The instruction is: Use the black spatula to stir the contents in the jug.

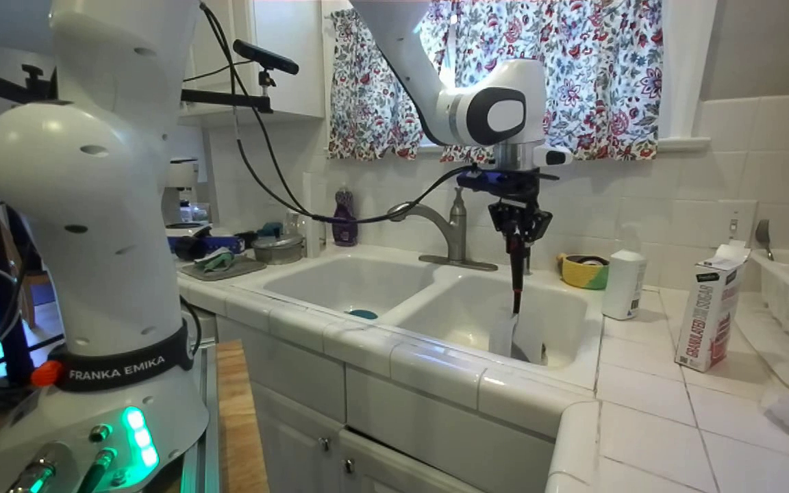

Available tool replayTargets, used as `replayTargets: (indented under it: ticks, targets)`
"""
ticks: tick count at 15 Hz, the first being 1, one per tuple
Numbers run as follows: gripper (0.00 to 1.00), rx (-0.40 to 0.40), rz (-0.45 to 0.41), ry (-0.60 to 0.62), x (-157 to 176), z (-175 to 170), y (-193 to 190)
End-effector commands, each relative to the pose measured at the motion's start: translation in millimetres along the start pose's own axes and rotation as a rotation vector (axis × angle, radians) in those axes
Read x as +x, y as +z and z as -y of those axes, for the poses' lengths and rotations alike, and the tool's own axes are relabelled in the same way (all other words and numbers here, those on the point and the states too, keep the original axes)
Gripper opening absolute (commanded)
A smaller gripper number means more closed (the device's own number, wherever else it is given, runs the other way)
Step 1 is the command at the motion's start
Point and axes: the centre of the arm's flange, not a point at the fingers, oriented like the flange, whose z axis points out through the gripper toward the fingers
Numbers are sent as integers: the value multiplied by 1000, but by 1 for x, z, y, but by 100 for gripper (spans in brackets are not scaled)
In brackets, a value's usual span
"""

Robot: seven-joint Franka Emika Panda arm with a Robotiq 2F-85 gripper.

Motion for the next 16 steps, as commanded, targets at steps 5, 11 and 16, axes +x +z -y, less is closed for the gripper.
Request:
replayTargets:
  ticks: [5, 11, 16]
  targets:
    - [10, 43, -199, -14, 5, 5, 10]
    - [10, 68, -4, 2, -9, 13, 7]
    - [10, 29, 77, 18, -6, -2, -14]
